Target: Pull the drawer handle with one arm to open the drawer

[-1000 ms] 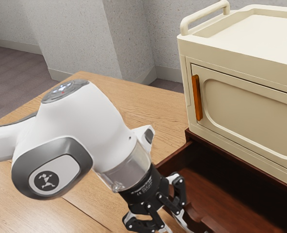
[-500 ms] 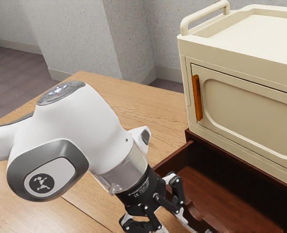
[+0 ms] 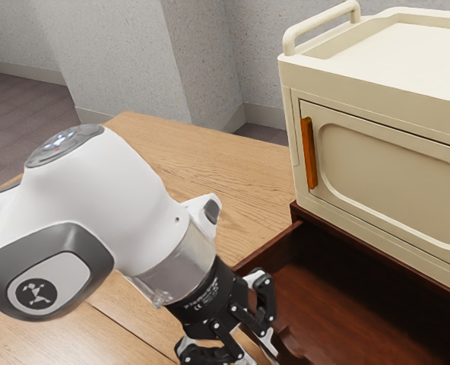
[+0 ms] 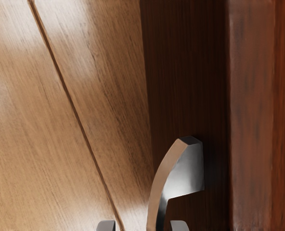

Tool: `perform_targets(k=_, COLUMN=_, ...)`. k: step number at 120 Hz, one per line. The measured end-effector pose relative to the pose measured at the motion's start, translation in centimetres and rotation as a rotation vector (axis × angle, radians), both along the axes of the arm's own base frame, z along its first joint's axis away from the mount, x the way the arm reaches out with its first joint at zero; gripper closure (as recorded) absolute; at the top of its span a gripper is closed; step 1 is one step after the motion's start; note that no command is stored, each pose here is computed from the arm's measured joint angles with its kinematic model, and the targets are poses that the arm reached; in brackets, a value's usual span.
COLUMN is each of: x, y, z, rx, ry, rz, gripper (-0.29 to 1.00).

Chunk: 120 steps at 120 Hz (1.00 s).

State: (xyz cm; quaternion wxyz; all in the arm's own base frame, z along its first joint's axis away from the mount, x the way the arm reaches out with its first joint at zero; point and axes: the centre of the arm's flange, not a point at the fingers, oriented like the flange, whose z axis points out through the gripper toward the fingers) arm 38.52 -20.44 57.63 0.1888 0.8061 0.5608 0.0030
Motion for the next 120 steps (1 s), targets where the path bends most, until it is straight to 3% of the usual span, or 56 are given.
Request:
perform_targets(k=22, x=-1.2, y=0.4, z=2.7, rx=0.006, ry=-0.057, rz=-0.012, gripper=0.62)
perform_targets(k=35, x=1.1, y=2.7, z=12.1, rx=0.008, ry=-0.138, rz=0.064, gripper=0.59)
perform_targets(k=43, x=3.5, y=6.6, z=18.6, rx=0.033, ry=-0.157, rz=0.184, gripper=0.47)
perform_targets(k=59, x=5.2, y=14.8, z=19.0, rx=0.105, ry=-0.009, rz=0.359, gripper=0.25)
perform_targets(k=86, x=6.4, y=17.0, z=12.3, rx=0.210, ry=0.237, rz=0.330, gripper=0.09)
perform_targets(k=120, x=6.8, y=17.7, z=9.9, rx=0.237, ry=0.294, rz=0.305, gripper=0.02)
